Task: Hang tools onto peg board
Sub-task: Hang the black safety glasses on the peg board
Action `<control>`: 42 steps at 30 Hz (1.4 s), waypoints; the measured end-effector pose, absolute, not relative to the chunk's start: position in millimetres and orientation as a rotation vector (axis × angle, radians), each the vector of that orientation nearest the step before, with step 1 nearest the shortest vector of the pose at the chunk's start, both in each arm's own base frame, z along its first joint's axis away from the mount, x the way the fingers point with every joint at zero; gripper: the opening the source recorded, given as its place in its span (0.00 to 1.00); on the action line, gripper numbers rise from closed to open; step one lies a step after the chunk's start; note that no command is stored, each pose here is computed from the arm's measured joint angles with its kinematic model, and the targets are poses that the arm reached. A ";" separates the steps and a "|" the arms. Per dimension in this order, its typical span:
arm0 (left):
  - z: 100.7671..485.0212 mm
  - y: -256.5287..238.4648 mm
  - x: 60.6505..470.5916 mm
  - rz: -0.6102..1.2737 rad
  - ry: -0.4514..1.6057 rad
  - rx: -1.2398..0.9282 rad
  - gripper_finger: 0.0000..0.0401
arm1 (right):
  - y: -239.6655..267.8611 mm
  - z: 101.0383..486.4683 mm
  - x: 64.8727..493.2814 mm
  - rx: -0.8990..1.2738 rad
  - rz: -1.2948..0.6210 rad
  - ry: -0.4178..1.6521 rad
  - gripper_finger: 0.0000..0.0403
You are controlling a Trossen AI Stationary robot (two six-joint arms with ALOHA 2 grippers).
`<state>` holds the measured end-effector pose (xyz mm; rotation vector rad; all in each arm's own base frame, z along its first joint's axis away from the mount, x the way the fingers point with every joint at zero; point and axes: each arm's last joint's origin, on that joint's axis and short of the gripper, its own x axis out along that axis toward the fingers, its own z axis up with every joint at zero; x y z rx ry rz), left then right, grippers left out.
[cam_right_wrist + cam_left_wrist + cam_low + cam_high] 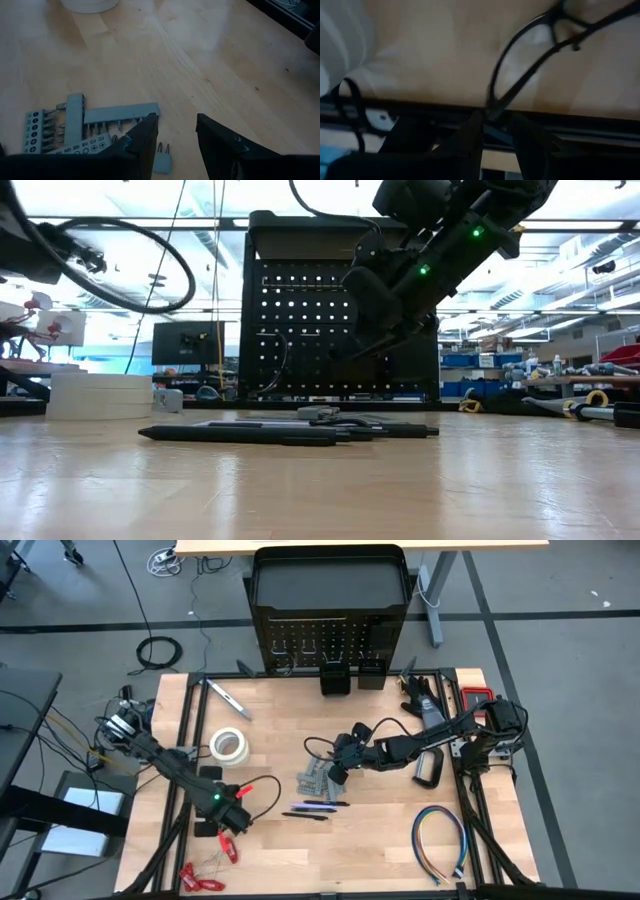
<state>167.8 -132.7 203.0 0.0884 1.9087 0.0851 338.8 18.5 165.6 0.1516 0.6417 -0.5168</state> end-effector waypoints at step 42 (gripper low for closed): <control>145.9 -146.8 147.9 -0.147 1.722 0.200 0.10 | 19.6 169.6 342.4 0.132 -0.495 0.597 0.36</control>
